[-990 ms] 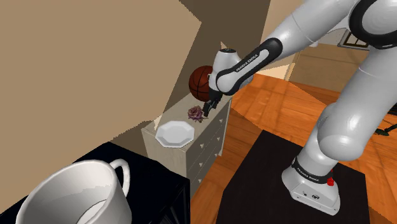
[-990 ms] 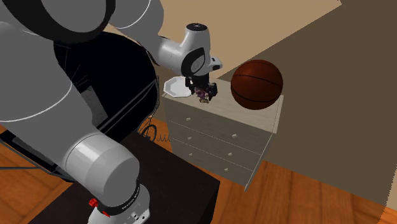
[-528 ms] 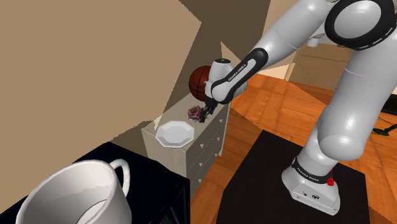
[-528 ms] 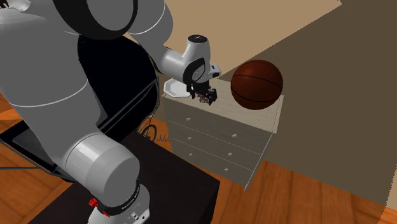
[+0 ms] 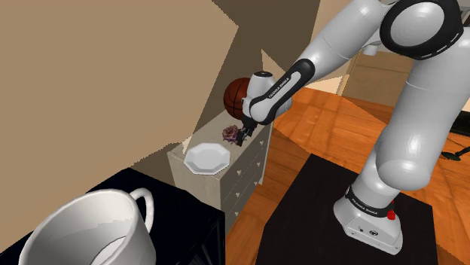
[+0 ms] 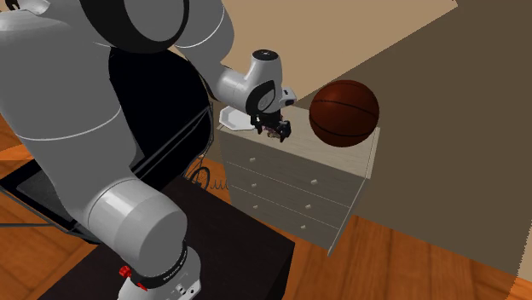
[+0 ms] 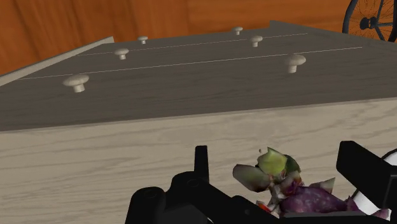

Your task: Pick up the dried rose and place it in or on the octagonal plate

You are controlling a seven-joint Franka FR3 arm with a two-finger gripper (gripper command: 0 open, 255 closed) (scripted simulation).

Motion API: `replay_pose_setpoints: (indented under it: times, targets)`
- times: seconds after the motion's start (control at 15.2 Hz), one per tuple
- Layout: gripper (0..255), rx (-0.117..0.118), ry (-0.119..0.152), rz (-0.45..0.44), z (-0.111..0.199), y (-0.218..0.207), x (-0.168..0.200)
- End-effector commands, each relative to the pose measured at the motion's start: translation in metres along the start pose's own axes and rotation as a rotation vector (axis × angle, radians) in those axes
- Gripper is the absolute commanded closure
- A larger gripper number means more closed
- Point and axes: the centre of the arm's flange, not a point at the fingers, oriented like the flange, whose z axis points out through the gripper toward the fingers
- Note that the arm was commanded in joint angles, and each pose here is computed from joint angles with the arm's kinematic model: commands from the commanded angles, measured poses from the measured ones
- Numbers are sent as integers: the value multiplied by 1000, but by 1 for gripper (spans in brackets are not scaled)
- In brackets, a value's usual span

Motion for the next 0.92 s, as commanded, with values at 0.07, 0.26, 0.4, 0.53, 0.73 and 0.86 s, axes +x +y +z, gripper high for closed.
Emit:
replay_pose_setpoints:
  times: [0.07, 0.26, 0.4, 0.53, 0.73, 0.86]
  targets:
    - [255, 0, 0, 0, 0, 0, 0]
    - [255, 0, 0, 0, 0, 0, 0]
    - [255, 0, 0, 0, 0, 0, 0]
    - [255, 0, 0, 0, 0, 0, 0]
    - [255, 0, 0, 0, -5, 0, 1]
    - [255, 0, 0, 0, -16, 0, 3]
